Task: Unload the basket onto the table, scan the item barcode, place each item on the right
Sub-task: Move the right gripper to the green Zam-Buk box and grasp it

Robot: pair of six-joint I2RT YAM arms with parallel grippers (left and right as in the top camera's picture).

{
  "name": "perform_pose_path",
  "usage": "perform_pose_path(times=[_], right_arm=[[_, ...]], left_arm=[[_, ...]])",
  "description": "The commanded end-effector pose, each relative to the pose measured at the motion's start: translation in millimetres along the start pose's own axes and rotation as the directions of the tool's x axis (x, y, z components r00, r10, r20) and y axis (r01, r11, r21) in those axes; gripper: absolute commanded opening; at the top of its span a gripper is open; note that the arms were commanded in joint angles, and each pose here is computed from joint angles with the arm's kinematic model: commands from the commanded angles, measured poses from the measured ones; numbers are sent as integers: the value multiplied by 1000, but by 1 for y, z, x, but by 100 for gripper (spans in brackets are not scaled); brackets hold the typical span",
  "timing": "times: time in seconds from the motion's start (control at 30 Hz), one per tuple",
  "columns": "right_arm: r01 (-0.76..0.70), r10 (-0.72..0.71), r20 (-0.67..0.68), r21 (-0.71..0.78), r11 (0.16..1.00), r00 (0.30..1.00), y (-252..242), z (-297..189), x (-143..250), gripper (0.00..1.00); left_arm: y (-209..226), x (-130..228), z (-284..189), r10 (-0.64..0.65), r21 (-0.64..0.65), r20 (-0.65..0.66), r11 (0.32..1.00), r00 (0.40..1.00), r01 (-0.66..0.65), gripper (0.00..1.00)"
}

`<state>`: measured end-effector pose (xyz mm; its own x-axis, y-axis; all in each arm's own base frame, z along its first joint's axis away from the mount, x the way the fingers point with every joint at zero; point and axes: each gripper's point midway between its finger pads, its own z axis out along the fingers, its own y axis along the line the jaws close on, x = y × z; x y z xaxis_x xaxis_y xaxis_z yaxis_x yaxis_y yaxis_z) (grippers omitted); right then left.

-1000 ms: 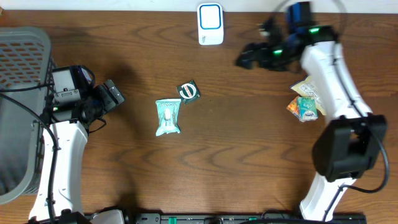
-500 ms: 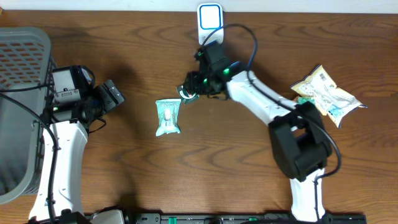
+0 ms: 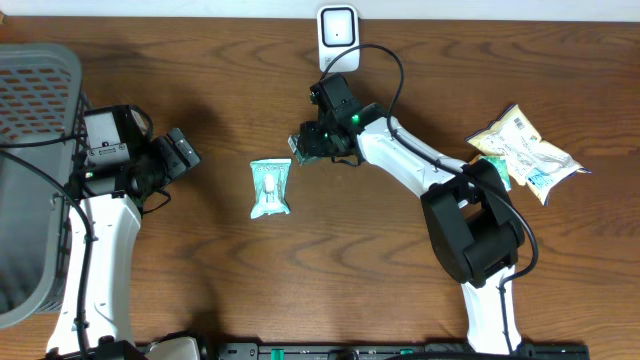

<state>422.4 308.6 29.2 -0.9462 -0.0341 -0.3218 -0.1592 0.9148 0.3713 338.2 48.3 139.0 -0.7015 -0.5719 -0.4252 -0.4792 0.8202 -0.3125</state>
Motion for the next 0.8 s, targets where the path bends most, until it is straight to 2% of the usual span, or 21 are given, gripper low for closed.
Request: perform_pose_path(times=[0.0, 0.13, 0.2, 0.23, 0.43, 0.57, 0.77], right_arm=[[13, -9, -31, 145, 989, 999, -38, 16, 12, 54], [27, -20, -48, 142, 989, 999, -41, 15, 14, 57], [50, -44, -88, 69, 996, 995, -33, 14, 19, 61], [44, -41, -98, 29, 999, 994, -30, 9, 18, 58], [27, -29, -37, -36, 999, 999, -46, -46, -17, 64], [4, -11, -68, -111, 994, 998, -44, -49, -15, 64], [30, -38, -69, -113, 993, 997, -43, -48, -14, 65]], left_arm=[[2, -2, -1, 6, -11, 6, 1000, 1000, -6, 98], [2, -2, -1, 6, -10, 6, 1000, 1000, -6, 98], [2, -2, -1, 6, -11, 6, 1000, 1000, -6, 98], [2, -2, -1, 6, -10, 6, 1000, 1000, -6, 98], [2, -2, -1, 6, -11, 6, 1000, 1000, -6, 98], [2, -2, -1, 6, -10, 6, 1000, 1000, -6, 98], [2, -2, -1, 6, -11, 6, 1000, 1000, -6, 98]])
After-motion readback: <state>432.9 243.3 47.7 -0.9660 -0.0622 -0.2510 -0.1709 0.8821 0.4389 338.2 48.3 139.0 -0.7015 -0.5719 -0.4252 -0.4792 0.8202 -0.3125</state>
